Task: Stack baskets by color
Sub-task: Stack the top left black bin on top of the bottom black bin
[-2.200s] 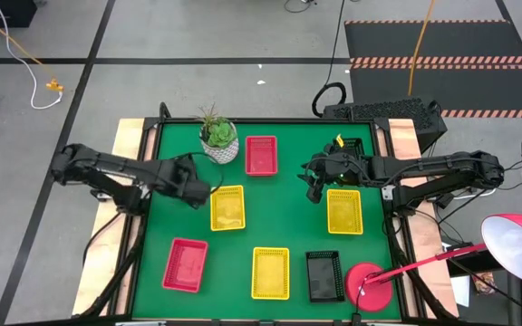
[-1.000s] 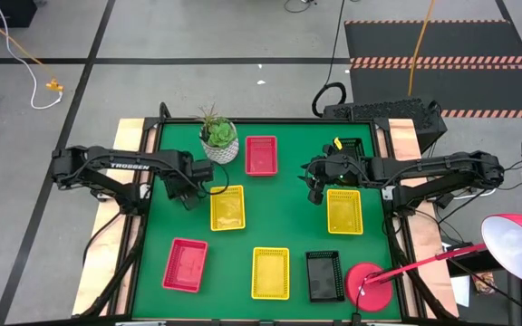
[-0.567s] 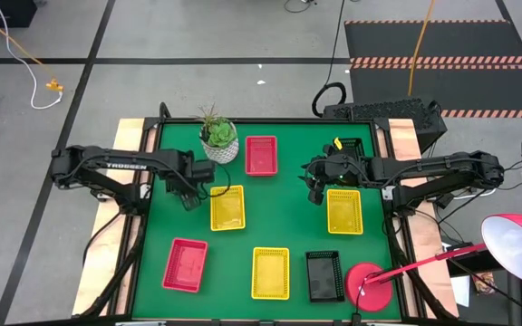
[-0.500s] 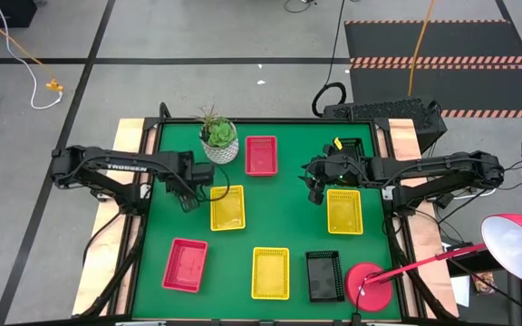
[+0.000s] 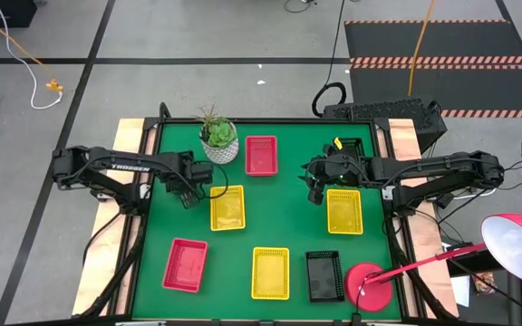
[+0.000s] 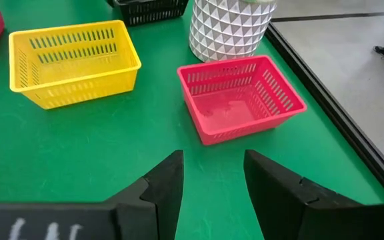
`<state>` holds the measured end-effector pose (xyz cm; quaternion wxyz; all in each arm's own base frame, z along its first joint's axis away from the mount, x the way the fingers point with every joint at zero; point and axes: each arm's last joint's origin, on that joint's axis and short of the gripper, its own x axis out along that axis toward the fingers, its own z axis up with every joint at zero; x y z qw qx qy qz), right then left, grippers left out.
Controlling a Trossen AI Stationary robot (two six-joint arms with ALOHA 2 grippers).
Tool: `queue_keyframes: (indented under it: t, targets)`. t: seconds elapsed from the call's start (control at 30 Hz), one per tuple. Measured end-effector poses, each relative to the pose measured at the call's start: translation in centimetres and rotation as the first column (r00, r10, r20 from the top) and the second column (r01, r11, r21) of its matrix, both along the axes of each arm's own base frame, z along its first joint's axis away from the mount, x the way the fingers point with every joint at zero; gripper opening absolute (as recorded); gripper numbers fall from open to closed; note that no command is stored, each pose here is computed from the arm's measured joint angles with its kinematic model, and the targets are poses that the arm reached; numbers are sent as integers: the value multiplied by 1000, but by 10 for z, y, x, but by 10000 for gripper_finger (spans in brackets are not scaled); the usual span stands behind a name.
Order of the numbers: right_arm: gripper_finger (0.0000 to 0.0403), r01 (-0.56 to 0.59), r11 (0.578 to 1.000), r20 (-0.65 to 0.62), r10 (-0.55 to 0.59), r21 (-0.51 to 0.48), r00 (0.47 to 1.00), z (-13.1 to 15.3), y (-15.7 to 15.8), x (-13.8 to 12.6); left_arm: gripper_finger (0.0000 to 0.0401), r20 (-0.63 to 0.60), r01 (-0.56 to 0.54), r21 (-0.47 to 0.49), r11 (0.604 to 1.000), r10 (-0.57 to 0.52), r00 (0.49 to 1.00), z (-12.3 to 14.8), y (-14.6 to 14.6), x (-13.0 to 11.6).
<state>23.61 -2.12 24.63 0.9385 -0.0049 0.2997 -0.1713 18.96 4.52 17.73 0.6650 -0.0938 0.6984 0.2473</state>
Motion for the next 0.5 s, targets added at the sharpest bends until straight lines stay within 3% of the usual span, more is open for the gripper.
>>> queue_keyframes:
  t: [0.1, 0.27, 0.37, 0.5]
  targets:
    - [153, -1, 1000, -1, 1, -1, 1000, 0, 0, 0, 177, 0, -22, 0, 1000, 22, 1000, 0, 3, -1]
    - [153, -1, 1000, -6, 1, -1, 1000, 0, 0, 0, 32, 6, -40, -58, 998, 40, 999, -6, 5, 1]
    - [153, -1, 1000, -11, 1, -1, 1000, -1, 0, -1, 15, 0, -72, -85, 994, 72, 997, -3, 4, 4]
    - [153, -9, 1000, -16, 9, -11, 1000, -1, 0, -1, 9, -21, -78, -108, 991, 76, 997, 21, -1, 9]
